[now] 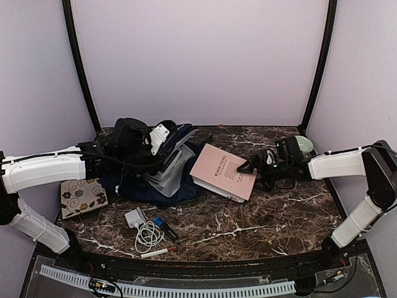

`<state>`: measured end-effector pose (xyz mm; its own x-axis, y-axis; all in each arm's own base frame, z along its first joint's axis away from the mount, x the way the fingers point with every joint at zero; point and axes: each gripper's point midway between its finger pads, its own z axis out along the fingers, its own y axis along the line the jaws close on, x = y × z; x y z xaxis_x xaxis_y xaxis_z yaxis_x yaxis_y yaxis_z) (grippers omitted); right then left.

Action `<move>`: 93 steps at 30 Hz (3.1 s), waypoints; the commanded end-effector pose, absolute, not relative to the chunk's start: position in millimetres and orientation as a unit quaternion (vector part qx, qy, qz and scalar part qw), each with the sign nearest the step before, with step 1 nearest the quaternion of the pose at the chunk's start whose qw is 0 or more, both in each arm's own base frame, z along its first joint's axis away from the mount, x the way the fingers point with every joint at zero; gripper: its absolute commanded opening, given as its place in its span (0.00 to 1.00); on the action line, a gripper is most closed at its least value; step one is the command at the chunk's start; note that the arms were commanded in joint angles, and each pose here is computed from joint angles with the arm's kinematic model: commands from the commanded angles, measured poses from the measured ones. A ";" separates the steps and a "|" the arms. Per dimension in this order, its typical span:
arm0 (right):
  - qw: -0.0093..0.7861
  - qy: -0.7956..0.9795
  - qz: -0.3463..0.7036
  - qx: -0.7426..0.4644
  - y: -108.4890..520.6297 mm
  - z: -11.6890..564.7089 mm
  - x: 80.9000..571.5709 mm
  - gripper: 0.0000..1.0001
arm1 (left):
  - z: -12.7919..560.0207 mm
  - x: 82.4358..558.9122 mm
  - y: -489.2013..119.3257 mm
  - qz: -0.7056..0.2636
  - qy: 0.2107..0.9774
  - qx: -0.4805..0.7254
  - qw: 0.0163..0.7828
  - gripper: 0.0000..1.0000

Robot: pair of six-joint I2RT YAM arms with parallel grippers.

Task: Pack the student bag
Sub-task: Adjust the book at the center of the board.

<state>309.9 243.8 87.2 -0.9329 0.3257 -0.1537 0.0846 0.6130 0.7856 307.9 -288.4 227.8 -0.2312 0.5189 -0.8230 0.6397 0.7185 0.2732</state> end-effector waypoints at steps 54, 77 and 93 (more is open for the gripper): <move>0.200 0.842 0.501 -0.020 354.1 165.3 328.8 0.84 | 168.3 257.6 -426.0 0.150 0.387 0.706 0.574 0.95; 0.209 0.848 0.487 -0.027 345.0 180.0 324.4 0.86 | 153.5 326.9 -421.2 0.291 0.369 0.638 0.610 0.50; 0.164 0.826 0.535 0.068 322.7 141.5 333.2 1.00 | 156.3 331.0 -416.6 0.286 0.393 0.622 0.614 0.45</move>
